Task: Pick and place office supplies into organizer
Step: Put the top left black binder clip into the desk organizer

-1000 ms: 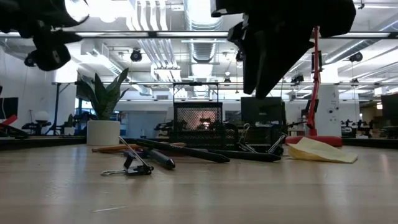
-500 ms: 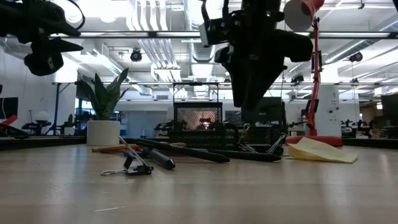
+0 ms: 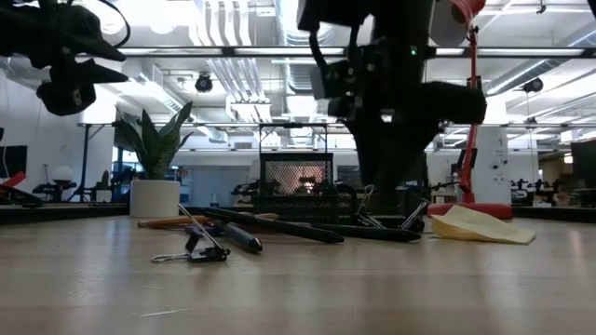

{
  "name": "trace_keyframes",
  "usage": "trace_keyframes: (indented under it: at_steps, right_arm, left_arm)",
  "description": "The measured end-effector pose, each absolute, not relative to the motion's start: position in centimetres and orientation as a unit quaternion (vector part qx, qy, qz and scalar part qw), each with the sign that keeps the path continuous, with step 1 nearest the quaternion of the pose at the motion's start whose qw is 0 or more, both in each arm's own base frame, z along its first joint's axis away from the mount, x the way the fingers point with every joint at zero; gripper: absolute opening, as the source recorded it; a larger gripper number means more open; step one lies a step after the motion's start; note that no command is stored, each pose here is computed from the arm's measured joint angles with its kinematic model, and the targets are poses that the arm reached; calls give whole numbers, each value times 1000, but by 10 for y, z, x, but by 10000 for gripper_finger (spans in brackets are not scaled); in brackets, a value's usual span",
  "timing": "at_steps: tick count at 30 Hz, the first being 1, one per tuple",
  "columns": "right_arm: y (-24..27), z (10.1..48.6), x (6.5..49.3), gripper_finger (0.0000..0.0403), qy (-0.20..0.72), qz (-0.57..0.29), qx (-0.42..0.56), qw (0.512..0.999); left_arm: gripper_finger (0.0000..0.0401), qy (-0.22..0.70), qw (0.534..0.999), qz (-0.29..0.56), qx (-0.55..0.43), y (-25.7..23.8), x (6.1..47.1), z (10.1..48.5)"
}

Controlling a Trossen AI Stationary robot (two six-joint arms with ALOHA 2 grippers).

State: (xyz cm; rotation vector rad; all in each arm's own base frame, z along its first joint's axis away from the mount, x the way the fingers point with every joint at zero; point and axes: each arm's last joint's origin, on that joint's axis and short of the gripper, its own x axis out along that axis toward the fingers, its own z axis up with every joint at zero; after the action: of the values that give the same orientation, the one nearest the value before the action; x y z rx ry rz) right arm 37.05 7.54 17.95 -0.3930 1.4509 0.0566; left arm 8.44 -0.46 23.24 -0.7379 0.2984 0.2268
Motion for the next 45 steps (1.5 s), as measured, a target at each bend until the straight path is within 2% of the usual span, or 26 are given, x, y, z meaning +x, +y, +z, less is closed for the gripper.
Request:
trace_keyframes:
  at_steps: [13, 23, 32, 35, 40, 45]
  right_arm:
    - [70, 176, 374, 68, 646, 32, -174, 743]
    - [70, 170, 372, 58, 649, 32, -174, 740]
    - [69, 163, 367, 13, 660, 32, -178, 729]
    - [69, 163, 366, 9, 660, 28, -173, 730]
    - [70, 182, 369, 8, 654, 3, -135, 744]
    - [72, 232, 378, 8, 575, -30, -59, 816]
  left_arm:
    - [116, 146, 911, 115, -368, -5, 85, 232]
    - [116, 146, 911, 123, -366, -4, 86, 232]
    - [116, 146, 911, 126, -365, -4, 86, 231]
    - [116, 147, 911, 126, -364, -4, 87, 231]
    - [116, 147, 911, 126, -365, -4, 87, 231]
    - [116, 146, 911, 125, -365, -4, 87, 231]
